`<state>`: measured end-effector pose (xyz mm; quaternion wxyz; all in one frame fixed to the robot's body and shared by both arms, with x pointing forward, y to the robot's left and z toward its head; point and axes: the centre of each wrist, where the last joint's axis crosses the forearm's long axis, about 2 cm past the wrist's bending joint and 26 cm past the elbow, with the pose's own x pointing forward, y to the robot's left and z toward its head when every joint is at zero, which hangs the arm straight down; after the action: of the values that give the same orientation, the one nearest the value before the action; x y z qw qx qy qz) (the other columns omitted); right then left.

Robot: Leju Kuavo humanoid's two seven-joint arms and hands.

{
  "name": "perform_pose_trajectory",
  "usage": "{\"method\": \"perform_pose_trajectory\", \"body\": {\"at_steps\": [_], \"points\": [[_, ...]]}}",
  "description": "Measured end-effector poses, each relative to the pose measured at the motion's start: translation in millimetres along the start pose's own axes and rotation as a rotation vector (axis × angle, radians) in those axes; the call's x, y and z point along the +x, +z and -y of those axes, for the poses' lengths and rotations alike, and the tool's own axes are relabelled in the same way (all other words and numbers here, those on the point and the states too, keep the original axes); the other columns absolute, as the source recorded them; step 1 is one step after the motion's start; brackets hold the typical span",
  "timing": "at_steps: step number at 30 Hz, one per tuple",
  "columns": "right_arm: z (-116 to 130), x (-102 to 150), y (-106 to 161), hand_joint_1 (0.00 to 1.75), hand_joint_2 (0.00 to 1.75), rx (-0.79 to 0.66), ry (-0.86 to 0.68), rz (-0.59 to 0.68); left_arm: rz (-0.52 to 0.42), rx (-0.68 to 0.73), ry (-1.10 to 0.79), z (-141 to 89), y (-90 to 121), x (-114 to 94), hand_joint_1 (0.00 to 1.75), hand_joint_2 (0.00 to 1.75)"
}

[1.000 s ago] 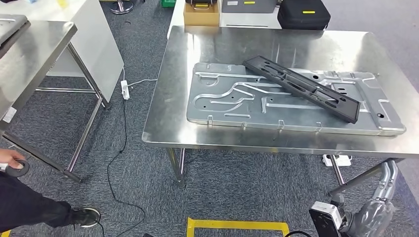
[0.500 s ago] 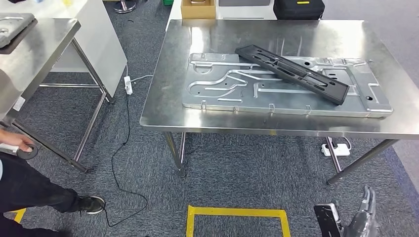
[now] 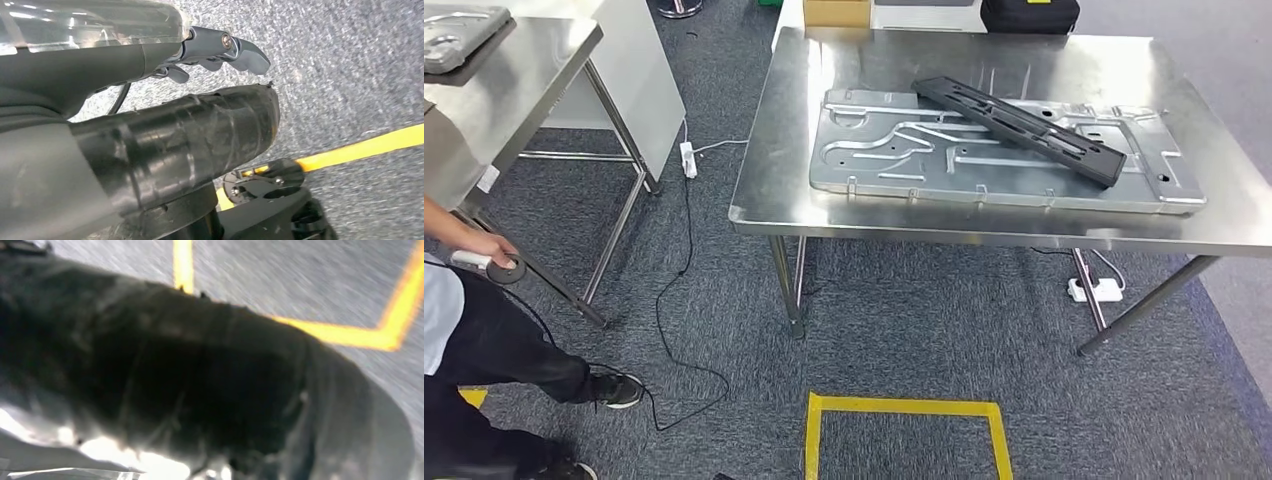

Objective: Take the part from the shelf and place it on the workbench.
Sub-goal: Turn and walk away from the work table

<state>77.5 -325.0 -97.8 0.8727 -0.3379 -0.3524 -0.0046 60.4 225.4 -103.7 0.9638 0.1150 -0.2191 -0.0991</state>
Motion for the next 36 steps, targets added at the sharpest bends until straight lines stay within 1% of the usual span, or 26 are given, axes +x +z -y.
{"method": "perform_pose_trajectory", "body": {"at_steps": [3,11,17,27,36], "points": [[-9,-5,9,0.0,0.0,0.059,-0.001,-0.079,-0.001,0.003,-0.003,0,0,0,0.0,0.0],[-23,-10,24,0.0,0.0,0.15,0.001,-0.205,-0.01,0.002,-0.005,0,1,-2,0.0,0.0],[-34,-11,34,0.0,0.0,0.208,0.006,-0.289,-0.006,0.0,-0.004,0,0,0,0.0,0.0],[-39,-13,41,0.0,0.0,0.241,0.013,-0.342,-0.006,-0.008,0.0,1,0,0,0.0,0.0],[-42,-11,42,0.0,0.0,0.26,0.009,-0.347,-0.005,-0.007,0.0,1,0,0,0.0,0.0]]}}
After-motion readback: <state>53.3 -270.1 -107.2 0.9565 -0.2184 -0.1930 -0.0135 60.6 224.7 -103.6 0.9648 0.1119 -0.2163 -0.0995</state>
